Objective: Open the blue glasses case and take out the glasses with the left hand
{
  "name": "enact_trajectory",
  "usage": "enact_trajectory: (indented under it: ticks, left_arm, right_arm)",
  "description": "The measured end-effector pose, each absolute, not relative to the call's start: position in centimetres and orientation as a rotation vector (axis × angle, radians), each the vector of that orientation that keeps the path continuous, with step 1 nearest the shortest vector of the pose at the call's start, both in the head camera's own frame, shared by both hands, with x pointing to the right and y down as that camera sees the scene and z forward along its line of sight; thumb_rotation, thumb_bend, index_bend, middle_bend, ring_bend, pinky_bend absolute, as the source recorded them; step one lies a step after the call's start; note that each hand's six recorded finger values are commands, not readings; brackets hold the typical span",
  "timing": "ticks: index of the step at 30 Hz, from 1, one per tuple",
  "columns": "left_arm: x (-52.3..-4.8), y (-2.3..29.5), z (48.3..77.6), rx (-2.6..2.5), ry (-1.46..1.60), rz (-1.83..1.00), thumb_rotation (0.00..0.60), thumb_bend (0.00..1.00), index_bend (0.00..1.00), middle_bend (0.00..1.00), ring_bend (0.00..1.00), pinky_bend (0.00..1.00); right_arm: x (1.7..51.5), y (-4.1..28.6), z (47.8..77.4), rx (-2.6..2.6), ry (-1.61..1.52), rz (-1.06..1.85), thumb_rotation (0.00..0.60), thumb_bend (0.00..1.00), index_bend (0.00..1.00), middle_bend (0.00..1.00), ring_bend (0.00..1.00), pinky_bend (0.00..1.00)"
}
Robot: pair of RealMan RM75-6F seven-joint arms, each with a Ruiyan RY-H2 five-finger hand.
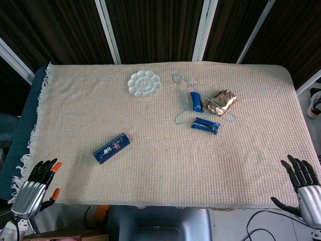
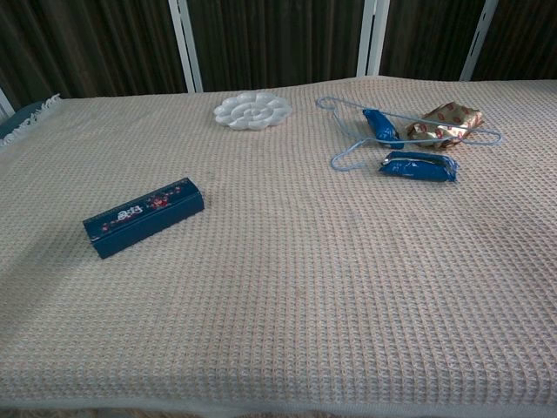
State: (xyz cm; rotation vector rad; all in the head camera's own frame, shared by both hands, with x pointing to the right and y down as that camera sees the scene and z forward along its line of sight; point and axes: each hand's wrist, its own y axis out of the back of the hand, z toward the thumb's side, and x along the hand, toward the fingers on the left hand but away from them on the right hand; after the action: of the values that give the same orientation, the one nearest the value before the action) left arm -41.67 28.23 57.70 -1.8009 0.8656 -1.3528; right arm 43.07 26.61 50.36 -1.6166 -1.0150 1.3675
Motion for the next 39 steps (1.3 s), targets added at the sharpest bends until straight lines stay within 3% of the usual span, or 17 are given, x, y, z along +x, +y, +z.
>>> enact_trajectory:
  ticks: [8,17,30,39]
  left_arm:
    - [-40.4,28.0,58.5,-1.836,0.9,-1.289,0.6,0.38,0.02,0.0,0.0,0.0]
    - [-35.5,26.7,61.6,-2.004,1.069,-1.133,0.6,0.38,0.05,0.0,0.0,0.0]
    - [-28.0,22.8,66.7,-2.027,1.009,-1.195,0.6,0.38,0.0,0.0,0.0,0.0]
    - [-25.9,21.1,70.4,-1.998,0.977,-1.28,0.6,0.38,0.0,0.0,0.0,0.0]
  right_arm:
    - [42.9,26.5,50.7,-1.622,-1.004,1.377,0.6,0.13,0.0,0.0,0.0,0.0]
    - [42.8,26.2,51.0,-1.626,-1.005,1.378,0.6,0.13,0.0,0.0,0.0,0.0]
    - [43.3,25.8,51.0,-1.61,-1.023,1.401,0.6,0.13,0.0,0.0,0.0,0.0]
    - [43.9,25.6,50.6,-1.602,-1.044,1.407,0.6,0.13,0.0,0.0,0.0,0.0]
